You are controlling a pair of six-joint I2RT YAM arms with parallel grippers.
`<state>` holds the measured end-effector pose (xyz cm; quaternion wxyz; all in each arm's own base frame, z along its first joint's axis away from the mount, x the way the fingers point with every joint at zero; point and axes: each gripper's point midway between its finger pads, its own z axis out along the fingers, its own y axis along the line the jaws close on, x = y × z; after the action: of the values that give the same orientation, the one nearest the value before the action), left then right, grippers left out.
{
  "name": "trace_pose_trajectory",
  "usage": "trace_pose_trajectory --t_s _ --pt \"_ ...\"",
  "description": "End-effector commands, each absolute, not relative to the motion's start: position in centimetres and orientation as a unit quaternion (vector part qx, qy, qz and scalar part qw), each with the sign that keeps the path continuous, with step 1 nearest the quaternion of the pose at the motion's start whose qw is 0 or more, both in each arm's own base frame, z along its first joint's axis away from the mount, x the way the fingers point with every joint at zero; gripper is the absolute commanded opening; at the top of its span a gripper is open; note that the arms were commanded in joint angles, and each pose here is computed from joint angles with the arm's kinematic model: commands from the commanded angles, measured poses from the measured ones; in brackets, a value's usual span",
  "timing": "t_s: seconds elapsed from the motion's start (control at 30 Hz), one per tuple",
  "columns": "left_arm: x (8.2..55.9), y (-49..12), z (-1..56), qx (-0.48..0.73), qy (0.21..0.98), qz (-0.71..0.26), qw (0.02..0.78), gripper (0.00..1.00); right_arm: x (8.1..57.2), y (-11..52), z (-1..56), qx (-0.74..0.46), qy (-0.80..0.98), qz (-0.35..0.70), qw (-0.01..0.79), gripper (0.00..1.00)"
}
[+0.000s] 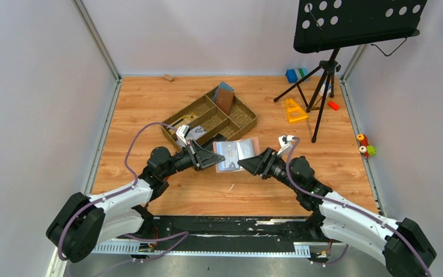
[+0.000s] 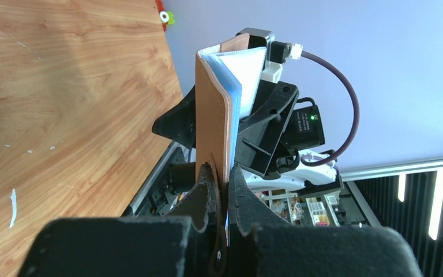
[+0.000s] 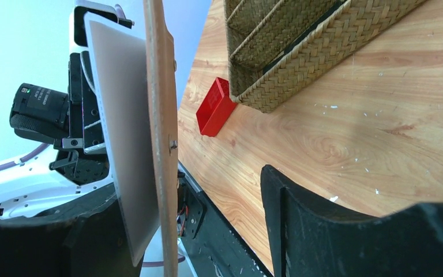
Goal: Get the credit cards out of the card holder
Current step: Remove the credit card from the card holder.
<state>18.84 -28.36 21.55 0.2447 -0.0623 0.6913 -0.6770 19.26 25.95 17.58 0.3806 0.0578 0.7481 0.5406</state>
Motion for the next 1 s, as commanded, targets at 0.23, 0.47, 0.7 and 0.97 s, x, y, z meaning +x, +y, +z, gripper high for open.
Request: trace_pose_trajectory --t_s 0.23,0.47,0.7,0.97 --pt "17.3 -28.8 25.7 -0.028 0.644 -0.721 0.253 0.0 20.0 26.9 20.8 0.035 0.717 0.561 0.412 0.65" --pt "17.1 -29.0 26.2 -0.024 0.634 -0.731 0.251 0.0 19.2 28.2 21.4 0.006 0.71 0.587 0.388 0.67" --pt "16.8 -28.6 28.1 -0.016 0.594 -0.759 0.266 0.07 17.5 28.9 23.0 0.002 0.677 0.648 0.349 0.66" --pt "15.9 -28.0 30.6 -0.004 0.534 -0.804 0.262 0.09 17.7 28.7 22.4 0.025 0.688 0.641 0.339 0.36"
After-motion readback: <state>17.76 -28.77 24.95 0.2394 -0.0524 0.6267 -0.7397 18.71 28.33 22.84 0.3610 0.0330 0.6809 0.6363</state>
